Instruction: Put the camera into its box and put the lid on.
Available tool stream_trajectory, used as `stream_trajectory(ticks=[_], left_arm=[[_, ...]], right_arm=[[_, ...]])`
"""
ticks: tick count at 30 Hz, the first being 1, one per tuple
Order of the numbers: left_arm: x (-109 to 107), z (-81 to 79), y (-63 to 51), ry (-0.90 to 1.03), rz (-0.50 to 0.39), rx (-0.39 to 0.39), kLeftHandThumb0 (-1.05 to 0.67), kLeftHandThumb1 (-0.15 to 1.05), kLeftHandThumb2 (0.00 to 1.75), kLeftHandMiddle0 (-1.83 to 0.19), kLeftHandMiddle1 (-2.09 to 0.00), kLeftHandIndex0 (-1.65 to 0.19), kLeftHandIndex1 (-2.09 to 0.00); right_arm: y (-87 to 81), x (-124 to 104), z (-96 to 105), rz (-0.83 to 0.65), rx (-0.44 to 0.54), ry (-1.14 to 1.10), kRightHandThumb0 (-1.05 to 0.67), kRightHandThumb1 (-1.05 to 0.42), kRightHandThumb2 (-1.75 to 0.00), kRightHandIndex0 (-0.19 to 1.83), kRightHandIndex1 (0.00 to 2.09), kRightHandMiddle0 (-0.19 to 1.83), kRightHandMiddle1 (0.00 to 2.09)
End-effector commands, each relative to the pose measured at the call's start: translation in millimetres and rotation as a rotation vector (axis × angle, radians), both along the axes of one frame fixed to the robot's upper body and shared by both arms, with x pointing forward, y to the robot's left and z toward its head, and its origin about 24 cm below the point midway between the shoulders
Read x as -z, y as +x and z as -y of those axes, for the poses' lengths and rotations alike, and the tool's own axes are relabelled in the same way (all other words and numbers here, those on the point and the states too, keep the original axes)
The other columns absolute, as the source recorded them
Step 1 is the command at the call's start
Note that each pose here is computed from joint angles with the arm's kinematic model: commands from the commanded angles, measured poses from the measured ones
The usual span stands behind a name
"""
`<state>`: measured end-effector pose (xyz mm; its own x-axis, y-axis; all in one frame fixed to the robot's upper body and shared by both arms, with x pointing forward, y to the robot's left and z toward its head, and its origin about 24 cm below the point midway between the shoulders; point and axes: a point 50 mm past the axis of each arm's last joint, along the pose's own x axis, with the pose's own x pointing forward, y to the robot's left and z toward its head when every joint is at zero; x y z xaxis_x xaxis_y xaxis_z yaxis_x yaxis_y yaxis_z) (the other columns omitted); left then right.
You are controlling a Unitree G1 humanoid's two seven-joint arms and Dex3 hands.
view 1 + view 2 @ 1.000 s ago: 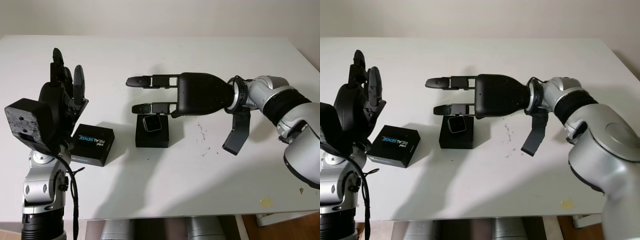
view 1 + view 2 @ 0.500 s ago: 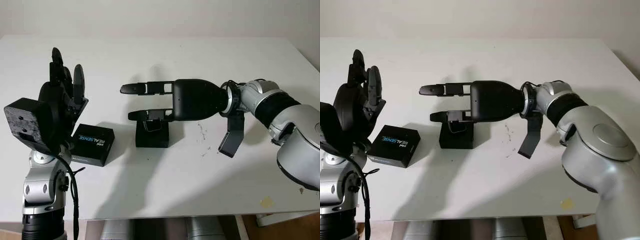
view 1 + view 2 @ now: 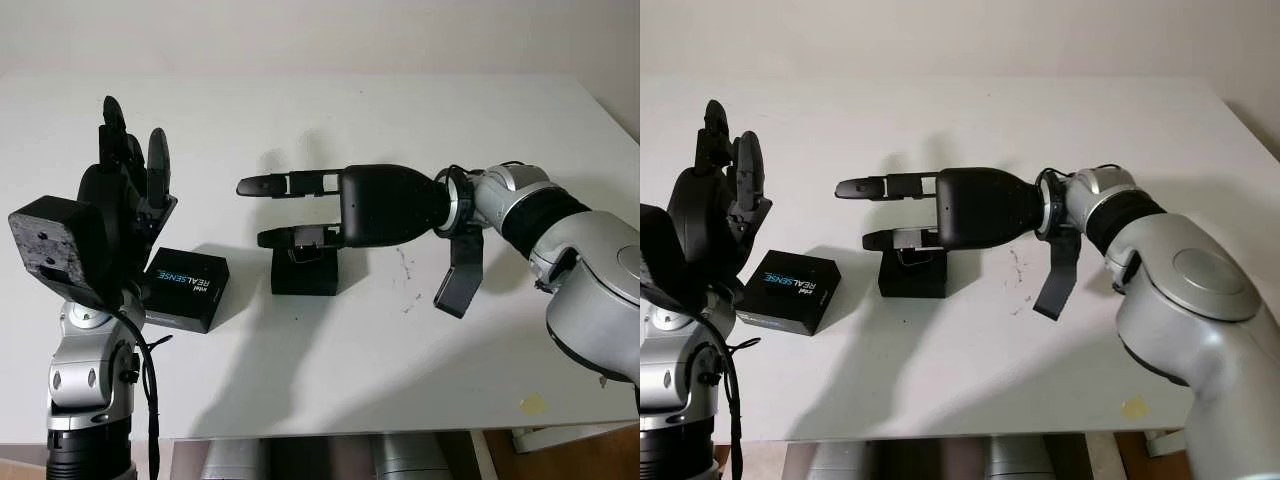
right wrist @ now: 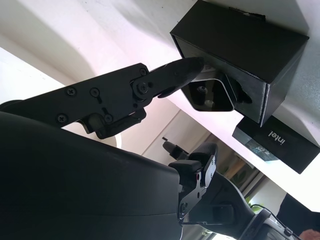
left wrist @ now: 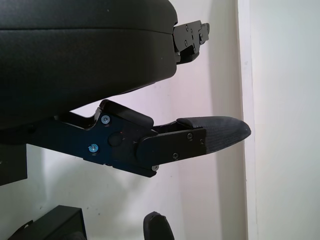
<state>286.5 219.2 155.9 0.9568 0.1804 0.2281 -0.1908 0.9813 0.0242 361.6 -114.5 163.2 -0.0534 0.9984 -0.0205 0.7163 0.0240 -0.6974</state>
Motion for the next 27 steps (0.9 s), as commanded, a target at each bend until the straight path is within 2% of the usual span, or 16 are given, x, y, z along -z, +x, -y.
stream_trajectory(ticks=[1,14,15,19,22,27], left_arm=[[-2.6,-0.6,-3.0,-0.001,0.015,-0.007,-0.73,1.05,0.54,0.19,-0.01,0.19,0.0],[-1.4,-0.6,-3.7,-0.01,0.014,-0.008,-0.74,1.05,0.54,0.19,0.0,0.19,0.0],[-1.4,-0.6,-3.8,-0.01,0.015,-0.008,-0.73,1.05,0.54,0.19,0.0,0.19,0.0],[-1.9,-0.4,-4.3,-0.009,0.015,-0.006,-0.73,1.05,0.55,0.19,0.0,0.19,0.0],[-2.1,-0.6,-4.7,-0.01,0.016,-0.008,-0.73,1.05,0.54,0.19,0.0,0.19,0.0],[-2.6,-0.5,-4.7,-0.014,0.018,-0.007,-0.73,1.05,0.54,0.19,0.0,0.19,0.0]], right_arm=[[2.5,-8.9,-3.4,0.033,-0.004,0.0,-0.43,-0.93,-0.05,0.07,0.06,0.32,0.45],[3.8,-9.9,-9.4,0.026,0.008,0.008,-0.45,-0.94,-0.06,0.12,0.07,0.39,0.58],[3.7,-9.6,-9.7,0.025,0.007,0.009,-0.45,-0.94,-0.05,0.13,0.07,0.39,0.64],[3.2,-8.4,-11.0,0.021,0.001,0.018,-0.47,-0.94,-0.05,0.16,0.06,0.36,1.11],[3.2,-7.3,-11.1,0.028,-0.001,0.013,-0.47,-0.93,-0.05,0.18,0.07,0.41,1.22],[3.6,-5.7,-10.7,0.027,0.007,-0.002,-0.47,-0.93,-0.05,0.17,0.06,0.41,1.26]])
